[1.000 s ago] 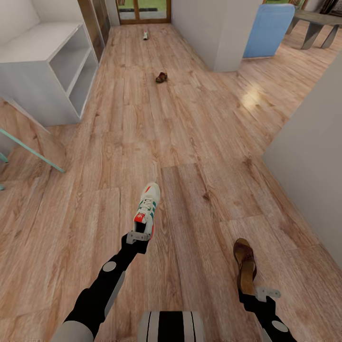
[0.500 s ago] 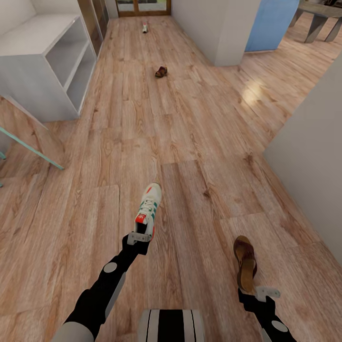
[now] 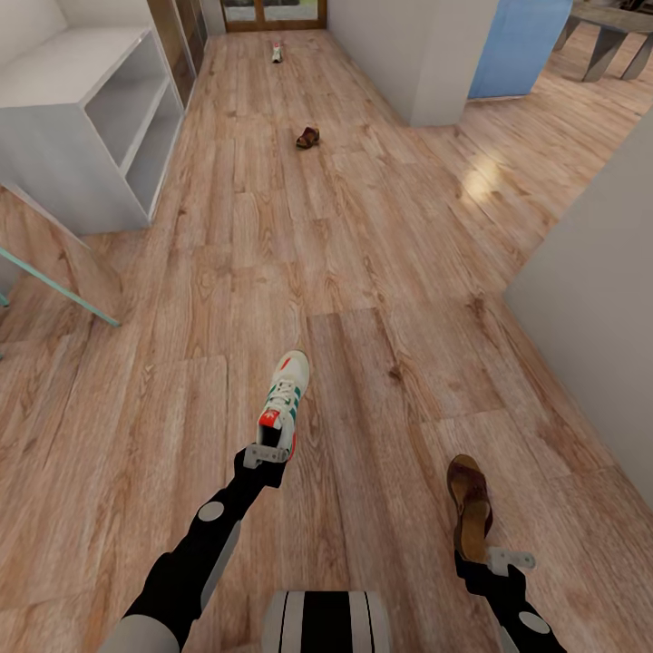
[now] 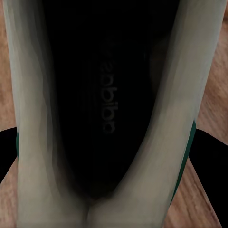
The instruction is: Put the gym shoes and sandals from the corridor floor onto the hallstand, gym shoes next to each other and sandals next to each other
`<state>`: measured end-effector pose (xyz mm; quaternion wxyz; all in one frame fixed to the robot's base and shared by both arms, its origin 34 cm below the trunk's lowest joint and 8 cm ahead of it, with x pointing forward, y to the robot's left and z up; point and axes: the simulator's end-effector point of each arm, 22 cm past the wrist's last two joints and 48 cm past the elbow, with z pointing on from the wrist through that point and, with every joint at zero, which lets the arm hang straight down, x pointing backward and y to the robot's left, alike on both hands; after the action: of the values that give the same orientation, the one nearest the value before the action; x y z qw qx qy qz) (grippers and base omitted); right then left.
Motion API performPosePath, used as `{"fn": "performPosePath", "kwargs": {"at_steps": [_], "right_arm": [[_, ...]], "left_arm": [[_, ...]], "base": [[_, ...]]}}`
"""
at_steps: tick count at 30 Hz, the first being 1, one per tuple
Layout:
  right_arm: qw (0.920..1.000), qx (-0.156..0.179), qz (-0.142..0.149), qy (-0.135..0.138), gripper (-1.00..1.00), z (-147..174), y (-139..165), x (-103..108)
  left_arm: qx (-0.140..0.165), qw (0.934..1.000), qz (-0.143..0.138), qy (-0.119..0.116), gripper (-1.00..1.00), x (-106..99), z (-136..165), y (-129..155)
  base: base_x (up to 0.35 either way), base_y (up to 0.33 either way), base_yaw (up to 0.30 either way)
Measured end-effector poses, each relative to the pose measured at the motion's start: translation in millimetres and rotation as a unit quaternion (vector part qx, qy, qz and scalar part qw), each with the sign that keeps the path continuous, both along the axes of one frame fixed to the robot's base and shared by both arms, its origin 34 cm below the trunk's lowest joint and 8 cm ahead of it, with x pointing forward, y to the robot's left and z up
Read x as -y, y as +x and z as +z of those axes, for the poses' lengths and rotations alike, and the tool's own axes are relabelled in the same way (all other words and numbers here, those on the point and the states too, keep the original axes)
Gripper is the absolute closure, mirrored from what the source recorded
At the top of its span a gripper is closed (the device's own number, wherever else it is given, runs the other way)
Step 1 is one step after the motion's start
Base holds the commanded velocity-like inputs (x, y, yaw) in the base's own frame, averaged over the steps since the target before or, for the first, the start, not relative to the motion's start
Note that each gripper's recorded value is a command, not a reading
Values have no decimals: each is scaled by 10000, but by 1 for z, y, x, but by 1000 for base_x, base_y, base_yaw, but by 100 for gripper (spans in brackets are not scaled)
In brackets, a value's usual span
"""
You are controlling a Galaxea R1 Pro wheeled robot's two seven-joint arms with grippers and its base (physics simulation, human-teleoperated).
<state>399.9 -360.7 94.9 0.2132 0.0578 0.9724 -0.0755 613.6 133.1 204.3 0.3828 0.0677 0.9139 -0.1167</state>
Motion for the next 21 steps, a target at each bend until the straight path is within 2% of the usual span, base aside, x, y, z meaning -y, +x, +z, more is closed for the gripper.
{"fn": "performPosePath", "kwargs": {"at_steps": [21], "right_arm": [[10000, 8, -8, -10, -100, 0, 0, 1]], "left_arm": [[-16, 10000, -7, -6, 100, 1, -1, -1]], "base": [[64, 0, 0]]}}
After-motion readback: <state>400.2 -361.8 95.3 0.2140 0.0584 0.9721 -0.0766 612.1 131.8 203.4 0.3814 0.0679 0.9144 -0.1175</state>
